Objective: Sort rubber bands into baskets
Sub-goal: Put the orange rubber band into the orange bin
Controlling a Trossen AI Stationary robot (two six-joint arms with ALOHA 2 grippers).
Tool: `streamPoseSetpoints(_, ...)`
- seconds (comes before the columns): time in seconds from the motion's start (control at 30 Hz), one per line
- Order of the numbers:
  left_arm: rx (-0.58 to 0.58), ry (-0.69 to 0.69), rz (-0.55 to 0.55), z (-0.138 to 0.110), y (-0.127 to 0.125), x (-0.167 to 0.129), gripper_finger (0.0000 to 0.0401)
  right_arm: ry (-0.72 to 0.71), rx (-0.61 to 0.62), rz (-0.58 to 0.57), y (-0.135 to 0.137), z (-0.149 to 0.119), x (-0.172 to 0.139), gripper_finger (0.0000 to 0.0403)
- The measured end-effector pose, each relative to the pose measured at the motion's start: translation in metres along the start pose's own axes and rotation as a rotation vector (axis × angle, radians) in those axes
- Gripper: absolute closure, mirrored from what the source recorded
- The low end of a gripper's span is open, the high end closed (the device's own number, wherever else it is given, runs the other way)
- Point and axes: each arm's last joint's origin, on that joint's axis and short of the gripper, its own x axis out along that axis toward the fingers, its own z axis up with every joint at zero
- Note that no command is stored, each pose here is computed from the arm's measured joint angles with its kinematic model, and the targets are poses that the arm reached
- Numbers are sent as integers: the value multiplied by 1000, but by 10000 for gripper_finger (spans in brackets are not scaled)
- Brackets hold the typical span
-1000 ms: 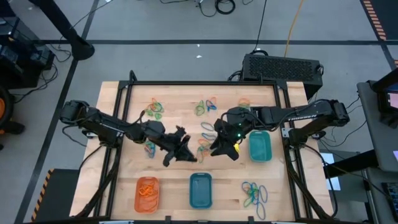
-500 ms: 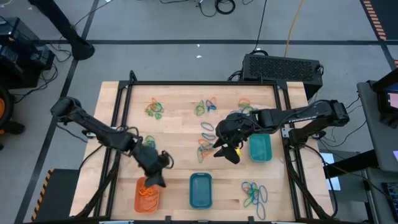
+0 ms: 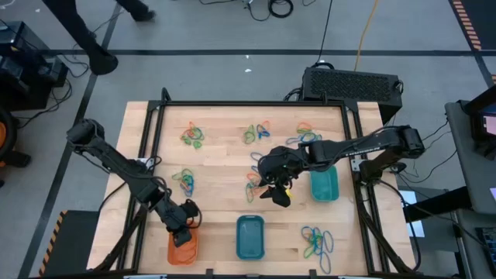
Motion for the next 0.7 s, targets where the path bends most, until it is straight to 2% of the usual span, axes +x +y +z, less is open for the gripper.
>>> streamPoseSetpoints(0.2, -69, 25, 117, -2, 10, 8, 397, -52, -11, 12, -1, 6, 3, 193)
streamPoseSetpoints(0.27, -67, 25, 113, -2, 10, 11, 387, -65, -14, 17, -1, 7, 3, 193)
streamPoseSetpoints(0.53, -36, 30, 129, -2, 12, 10, 315, -67, 12, 18, -1, 7, 3, 193)
streamPoseSetpoints(0.7, 3, 105, 140, -4, 14, 10, 275, -67, 16, 19, -1, 7, 3, 193)
